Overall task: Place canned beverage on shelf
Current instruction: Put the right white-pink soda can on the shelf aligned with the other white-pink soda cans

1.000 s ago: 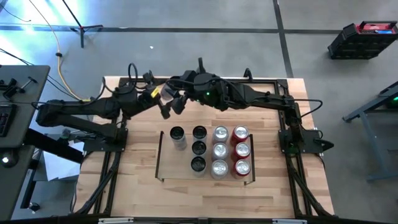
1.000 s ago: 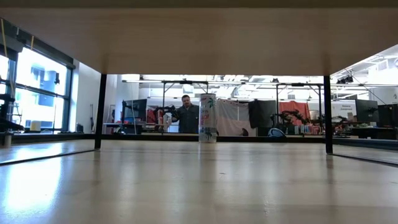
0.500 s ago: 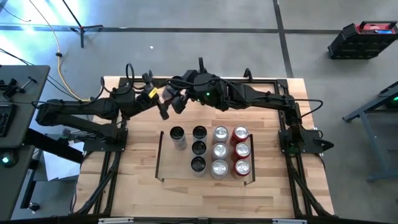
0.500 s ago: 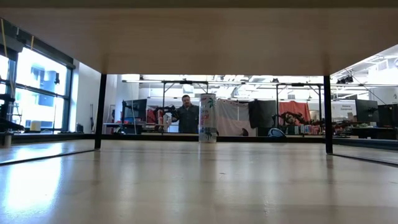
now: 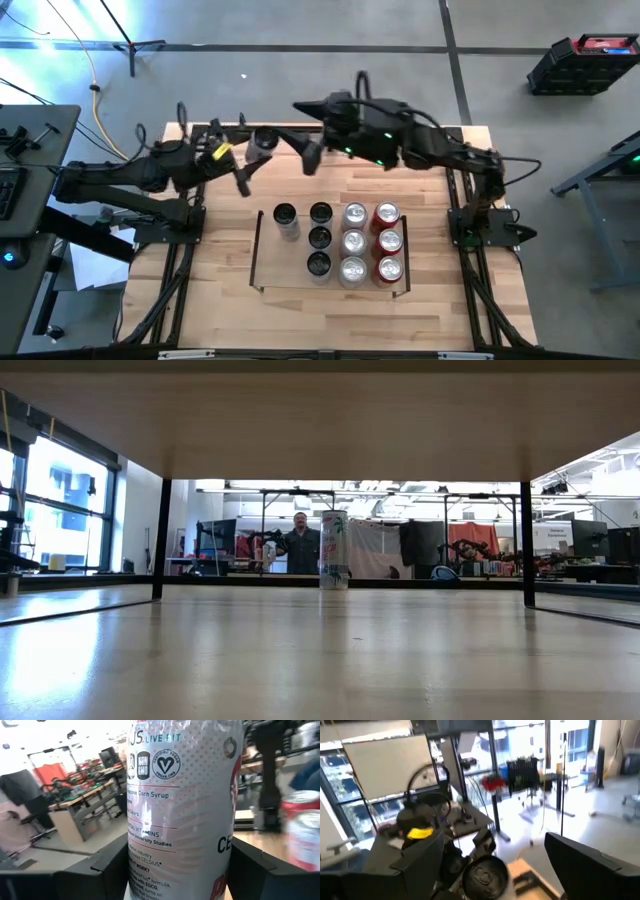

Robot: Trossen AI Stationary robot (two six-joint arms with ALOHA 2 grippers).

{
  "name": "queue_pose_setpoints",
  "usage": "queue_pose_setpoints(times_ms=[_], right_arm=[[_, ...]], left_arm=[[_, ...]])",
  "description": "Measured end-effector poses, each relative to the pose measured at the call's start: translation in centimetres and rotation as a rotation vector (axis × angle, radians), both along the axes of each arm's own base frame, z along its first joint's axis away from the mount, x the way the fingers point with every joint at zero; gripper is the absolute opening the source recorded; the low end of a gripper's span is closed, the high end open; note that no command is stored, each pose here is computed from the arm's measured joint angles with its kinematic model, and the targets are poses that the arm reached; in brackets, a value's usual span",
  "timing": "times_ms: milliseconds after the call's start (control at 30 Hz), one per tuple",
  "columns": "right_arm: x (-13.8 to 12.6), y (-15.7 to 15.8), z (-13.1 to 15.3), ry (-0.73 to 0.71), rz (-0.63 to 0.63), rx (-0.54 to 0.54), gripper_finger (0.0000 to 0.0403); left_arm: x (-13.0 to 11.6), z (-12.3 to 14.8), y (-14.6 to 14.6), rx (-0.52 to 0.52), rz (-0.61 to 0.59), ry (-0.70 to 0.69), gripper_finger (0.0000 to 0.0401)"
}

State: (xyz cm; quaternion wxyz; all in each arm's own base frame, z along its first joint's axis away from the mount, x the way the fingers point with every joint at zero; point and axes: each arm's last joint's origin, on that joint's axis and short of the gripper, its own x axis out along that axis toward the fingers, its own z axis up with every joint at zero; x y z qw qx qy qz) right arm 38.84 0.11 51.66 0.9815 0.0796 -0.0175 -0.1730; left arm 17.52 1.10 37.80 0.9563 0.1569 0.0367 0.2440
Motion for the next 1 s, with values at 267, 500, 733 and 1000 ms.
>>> queue_pose_setpoints(times_ms=[267, 500, 733, 1000], right_arm=[[-4.2, 4.9, 1.9, 0.066, -0.088, -0.113, 0.0332], [-5.8, 9.6, 0.0, 0.24, -0.109, -0.137, 0.0331], [-8.0, 13.6, -1.1, 0.298, -0.096, -0.108, 0.0331], [-10.6, 17.0, -2.1, 0.306, -0.14, -0.071, 0.0331]], left_arm=[[-4.0, 3.3, -2.5, -0.187, -0.185, -0.215, 0.024], [-4.9, 3.4, -6.1, -0.307, -0.53, -0.213, 0.024], [-3.6, 1.9, -11.5, -0.355, -0.678, -0.1, 0.0241], [-2.5, -0.5, -18.9, -0.239, -0.465, -0.088, 0.0243]])
